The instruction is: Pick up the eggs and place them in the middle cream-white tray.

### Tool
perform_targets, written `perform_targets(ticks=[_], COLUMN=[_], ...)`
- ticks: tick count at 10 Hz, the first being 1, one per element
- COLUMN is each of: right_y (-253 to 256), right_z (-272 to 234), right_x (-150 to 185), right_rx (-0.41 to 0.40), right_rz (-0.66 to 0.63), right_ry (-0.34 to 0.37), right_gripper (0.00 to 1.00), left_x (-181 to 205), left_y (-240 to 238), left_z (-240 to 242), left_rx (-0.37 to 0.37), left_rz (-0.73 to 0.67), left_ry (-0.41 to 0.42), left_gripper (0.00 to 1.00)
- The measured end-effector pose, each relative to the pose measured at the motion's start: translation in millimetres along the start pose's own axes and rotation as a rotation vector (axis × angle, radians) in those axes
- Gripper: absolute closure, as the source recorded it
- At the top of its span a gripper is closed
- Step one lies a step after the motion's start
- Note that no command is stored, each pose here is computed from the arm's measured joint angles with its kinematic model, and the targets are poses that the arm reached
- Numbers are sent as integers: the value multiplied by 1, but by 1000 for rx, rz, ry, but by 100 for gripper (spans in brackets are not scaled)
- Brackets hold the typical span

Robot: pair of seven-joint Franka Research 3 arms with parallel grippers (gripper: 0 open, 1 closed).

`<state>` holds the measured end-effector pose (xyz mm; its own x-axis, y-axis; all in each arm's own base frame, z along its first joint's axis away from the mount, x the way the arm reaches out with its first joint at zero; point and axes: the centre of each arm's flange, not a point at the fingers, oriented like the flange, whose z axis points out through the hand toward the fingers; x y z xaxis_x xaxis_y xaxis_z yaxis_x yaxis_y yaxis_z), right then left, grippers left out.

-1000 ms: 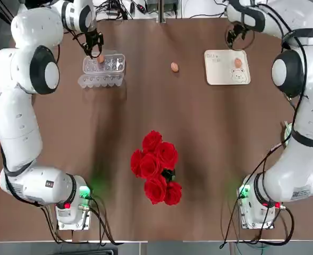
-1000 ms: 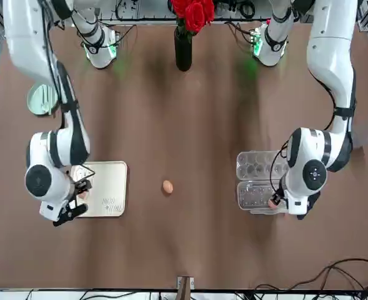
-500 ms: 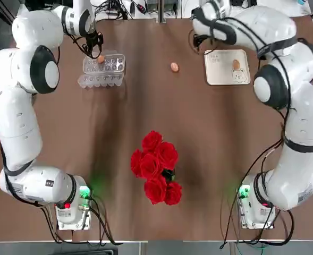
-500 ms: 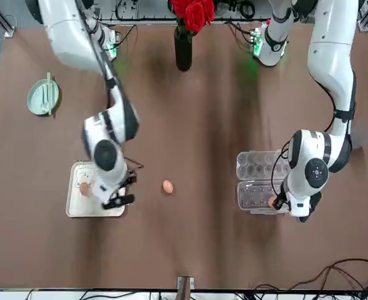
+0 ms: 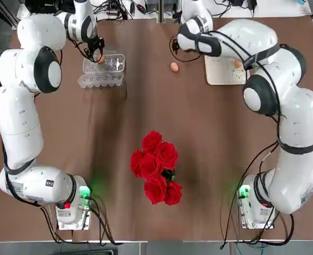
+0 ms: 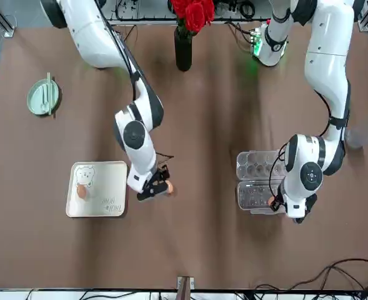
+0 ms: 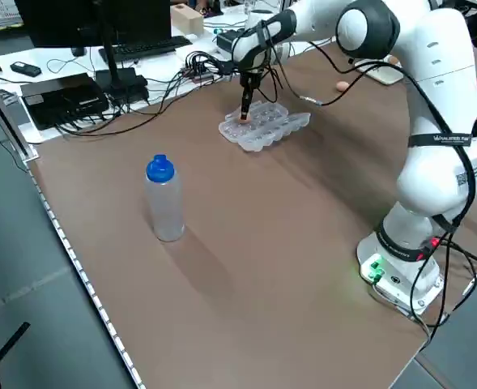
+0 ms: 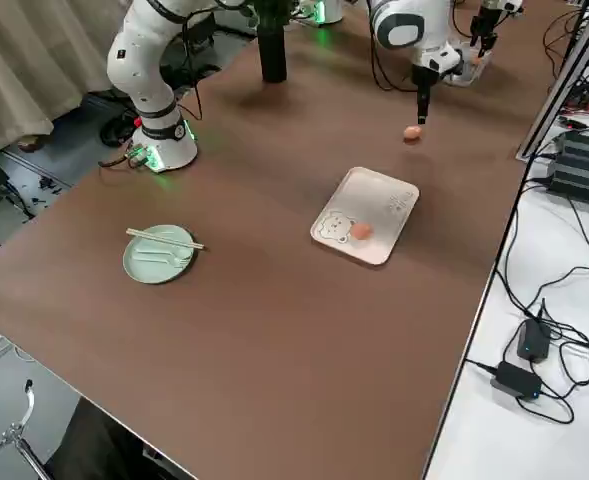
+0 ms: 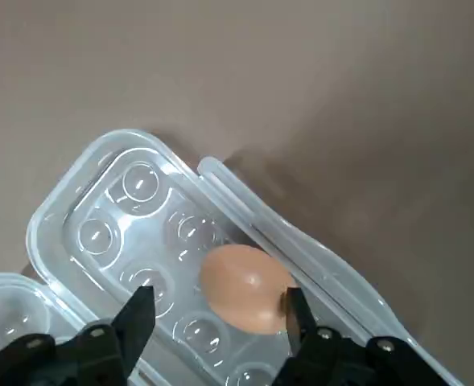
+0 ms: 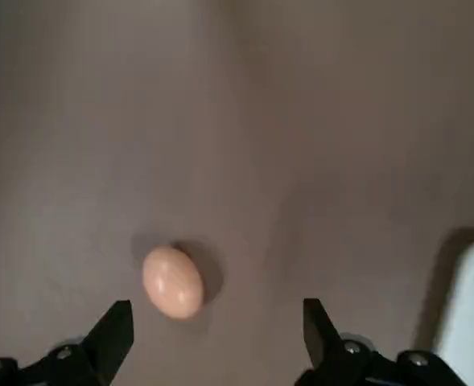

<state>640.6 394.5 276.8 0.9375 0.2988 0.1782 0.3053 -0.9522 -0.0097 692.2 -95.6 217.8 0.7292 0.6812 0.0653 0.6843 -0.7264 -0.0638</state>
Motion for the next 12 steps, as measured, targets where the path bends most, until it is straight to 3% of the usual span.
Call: perform_targets(ticks=[3,8,10,11,12], right_y=[-13,-26,-33,-34,-35], right_z=[45,62,71,73,75], right_x=[-10,-17,-21,-22,-22], right_rx=[3,10,10,11,13], right_rz=[-20,-39,-49,-52,-53], right_ry=[6,20,15,19,24], right_gripper=[7,8,9,11,11], left_x=[-2,-3,-3,-2,-2], left_y=[-1,-1,-1,0,0], left_z=[14,21,20,19,17], left_rx=[11,14,12,9,6], left_rz=[2,3,4,5,5], left_ry=[-9,-11,-10,-8,-5], left_gripper=[26,28,38,52,52])
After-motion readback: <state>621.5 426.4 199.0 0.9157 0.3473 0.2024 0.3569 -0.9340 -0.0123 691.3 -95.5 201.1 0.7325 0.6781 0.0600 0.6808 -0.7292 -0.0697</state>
